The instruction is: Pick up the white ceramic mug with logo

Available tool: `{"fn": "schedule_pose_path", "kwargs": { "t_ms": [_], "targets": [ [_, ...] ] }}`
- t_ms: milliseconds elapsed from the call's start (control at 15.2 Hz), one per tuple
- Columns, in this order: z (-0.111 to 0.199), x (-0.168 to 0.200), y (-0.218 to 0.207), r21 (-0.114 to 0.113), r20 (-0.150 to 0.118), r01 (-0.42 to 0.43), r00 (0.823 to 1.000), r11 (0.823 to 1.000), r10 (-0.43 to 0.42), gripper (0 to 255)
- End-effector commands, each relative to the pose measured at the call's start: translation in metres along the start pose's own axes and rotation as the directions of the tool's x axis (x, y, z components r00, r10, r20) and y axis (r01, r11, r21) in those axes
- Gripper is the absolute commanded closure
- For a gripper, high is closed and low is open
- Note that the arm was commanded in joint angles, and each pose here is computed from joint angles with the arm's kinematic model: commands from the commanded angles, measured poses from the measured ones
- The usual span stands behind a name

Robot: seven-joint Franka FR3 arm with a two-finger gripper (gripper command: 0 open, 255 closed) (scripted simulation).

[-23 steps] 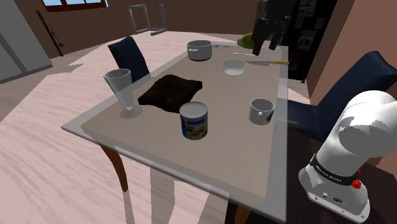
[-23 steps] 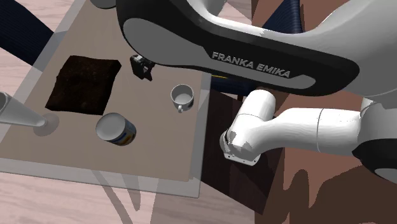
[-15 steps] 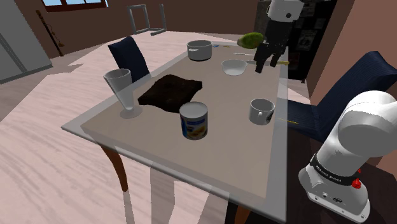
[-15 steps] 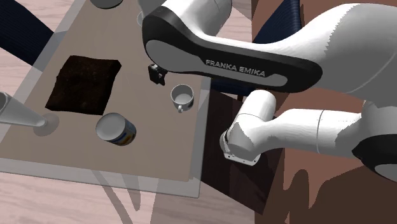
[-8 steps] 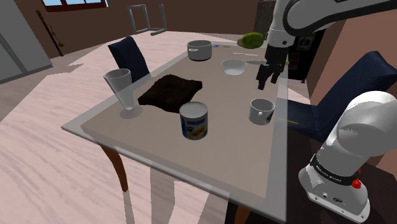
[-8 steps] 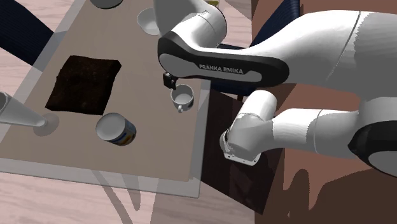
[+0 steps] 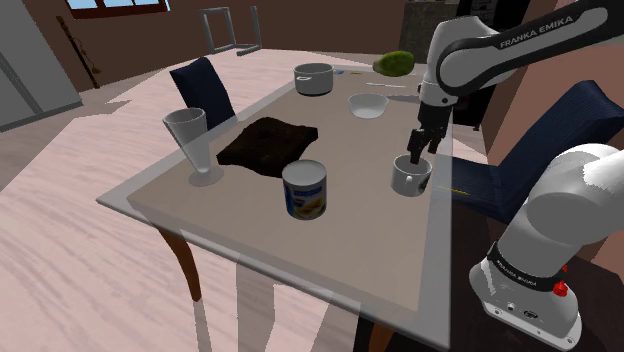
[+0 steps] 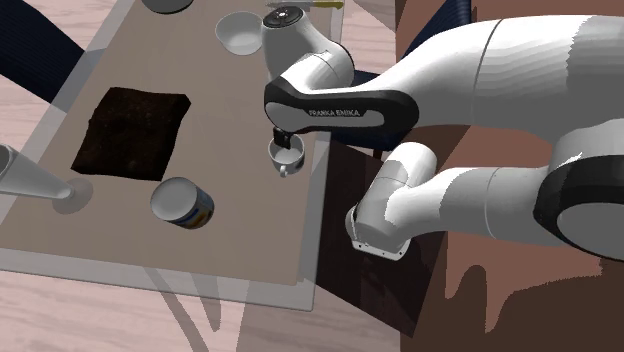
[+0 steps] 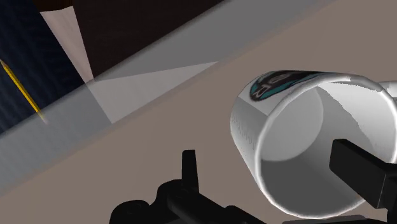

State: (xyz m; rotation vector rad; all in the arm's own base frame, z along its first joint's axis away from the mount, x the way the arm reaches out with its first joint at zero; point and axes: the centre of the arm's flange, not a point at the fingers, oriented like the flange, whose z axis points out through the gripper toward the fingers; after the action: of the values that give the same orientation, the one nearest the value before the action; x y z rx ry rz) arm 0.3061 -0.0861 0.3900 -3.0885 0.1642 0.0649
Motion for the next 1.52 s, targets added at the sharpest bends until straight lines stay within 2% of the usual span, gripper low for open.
{"fn": "schedule_pose_path", "kwargs": {
  "t_ms": [0, 264, 396, 462, 1056, 1452],
  "targets": [
    [0.011, 0.001, 0.001, 0.0, 0.001, 0.0, 1.0, 1.0, 0.0, 0],
    [0.035, 0.002, 0.002, 0.0, 0.001, 0.0, 1.0, 1.0, 0.0, 0],
    [0.035, 0.002, 0.002, 0.0, 0.001, 0.0, 1.0, 1.0, 0.0, 0],
    [0.036, 0.002, 0.002, 0.0, 0.001, 0.0, 1.0, 1.0, 0.0, 255],
    [0.035, 0.002, 0.002, 0.0, 0.001, 0.0, 1.0, 1.0, 0.0, 255],
    [0.003, 0.0, 0.0, 0.0, 0.001, 0.0, 1.0, 1.0, 0.0, 255]
  ]
}}
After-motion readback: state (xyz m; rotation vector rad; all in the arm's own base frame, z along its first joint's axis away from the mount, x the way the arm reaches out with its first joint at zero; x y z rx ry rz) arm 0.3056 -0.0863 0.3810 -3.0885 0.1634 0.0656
